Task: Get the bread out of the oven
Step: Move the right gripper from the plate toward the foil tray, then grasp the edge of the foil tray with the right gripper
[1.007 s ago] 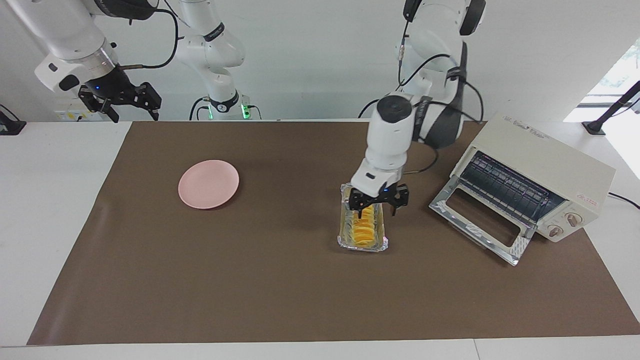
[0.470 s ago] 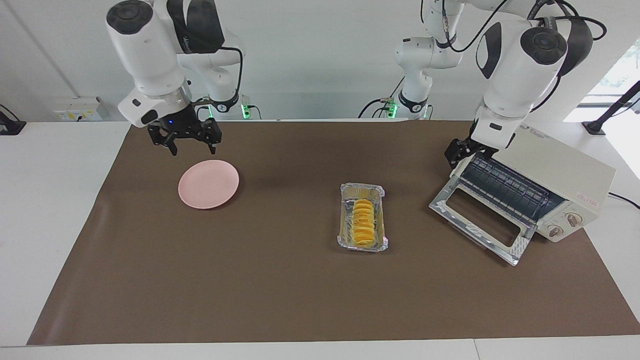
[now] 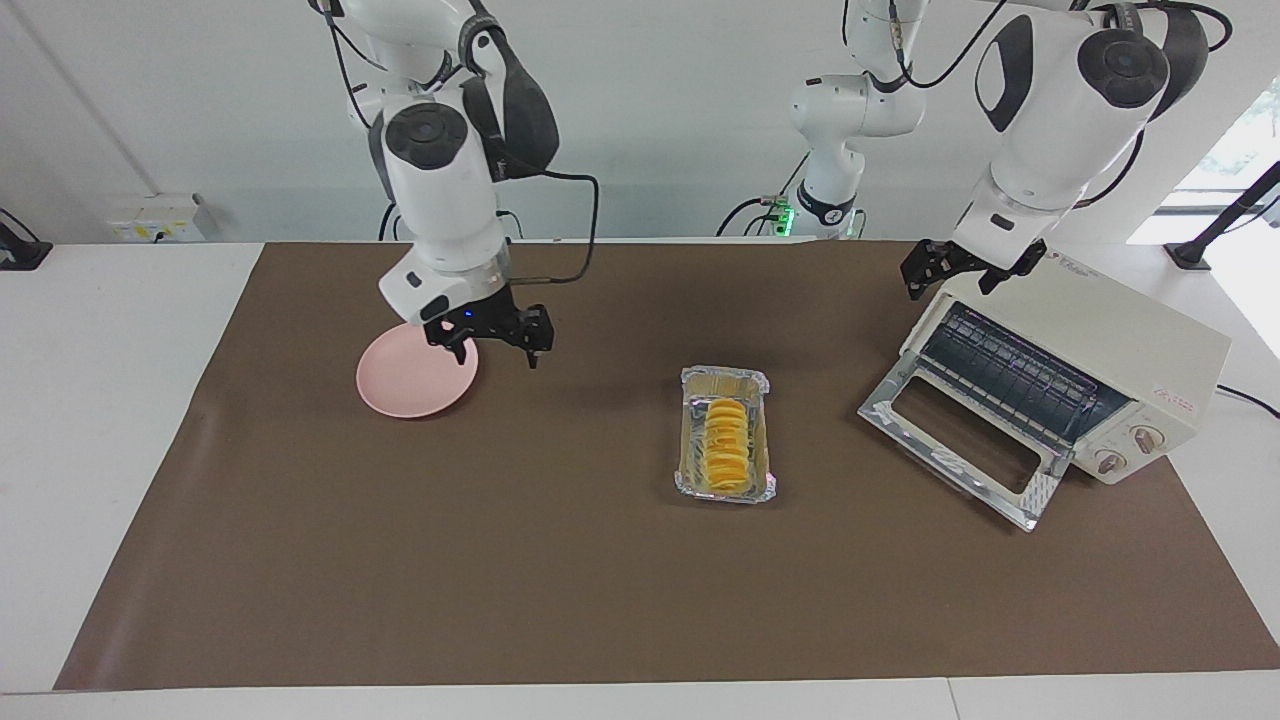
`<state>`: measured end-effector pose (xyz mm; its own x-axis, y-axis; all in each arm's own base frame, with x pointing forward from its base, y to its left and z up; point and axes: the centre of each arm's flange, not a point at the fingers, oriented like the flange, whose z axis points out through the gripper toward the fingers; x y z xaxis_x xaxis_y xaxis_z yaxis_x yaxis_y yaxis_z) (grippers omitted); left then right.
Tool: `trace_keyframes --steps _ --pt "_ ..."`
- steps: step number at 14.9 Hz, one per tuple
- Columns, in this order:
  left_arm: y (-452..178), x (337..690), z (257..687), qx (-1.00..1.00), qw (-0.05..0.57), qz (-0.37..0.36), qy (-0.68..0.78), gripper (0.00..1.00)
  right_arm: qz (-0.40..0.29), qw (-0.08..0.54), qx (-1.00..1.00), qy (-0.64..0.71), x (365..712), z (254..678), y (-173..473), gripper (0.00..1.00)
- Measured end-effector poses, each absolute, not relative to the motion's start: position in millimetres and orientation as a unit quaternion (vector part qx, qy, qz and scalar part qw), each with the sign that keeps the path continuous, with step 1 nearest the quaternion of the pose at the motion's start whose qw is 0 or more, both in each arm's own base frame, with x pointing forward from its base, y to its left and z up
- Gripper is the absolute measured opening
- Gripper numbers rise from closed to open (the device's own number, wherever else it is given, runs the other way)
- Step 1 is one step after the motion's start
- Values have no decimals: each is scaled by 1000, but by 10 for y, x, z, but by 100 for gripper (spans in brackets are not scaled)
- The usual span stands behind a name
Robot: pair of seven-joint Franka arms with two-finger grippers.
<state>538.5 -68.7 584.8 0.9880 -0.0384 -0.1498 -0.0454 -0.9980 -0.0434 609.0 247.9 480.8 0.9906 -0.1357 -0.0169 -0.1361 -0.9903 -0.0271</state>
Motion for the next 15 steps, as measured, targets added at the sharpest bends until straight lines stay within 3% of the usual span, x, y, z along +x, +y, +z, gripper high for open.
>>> trace_keyframes --steps 7,15 --pt "-682 5327 5916 -997 22 69 31 100 24 10 -994 101 6426 3891 3511 100" --pt "-688 5272 6000 -997 22 63 35 100 3 28 -997 73 6223 3659 4161 100"
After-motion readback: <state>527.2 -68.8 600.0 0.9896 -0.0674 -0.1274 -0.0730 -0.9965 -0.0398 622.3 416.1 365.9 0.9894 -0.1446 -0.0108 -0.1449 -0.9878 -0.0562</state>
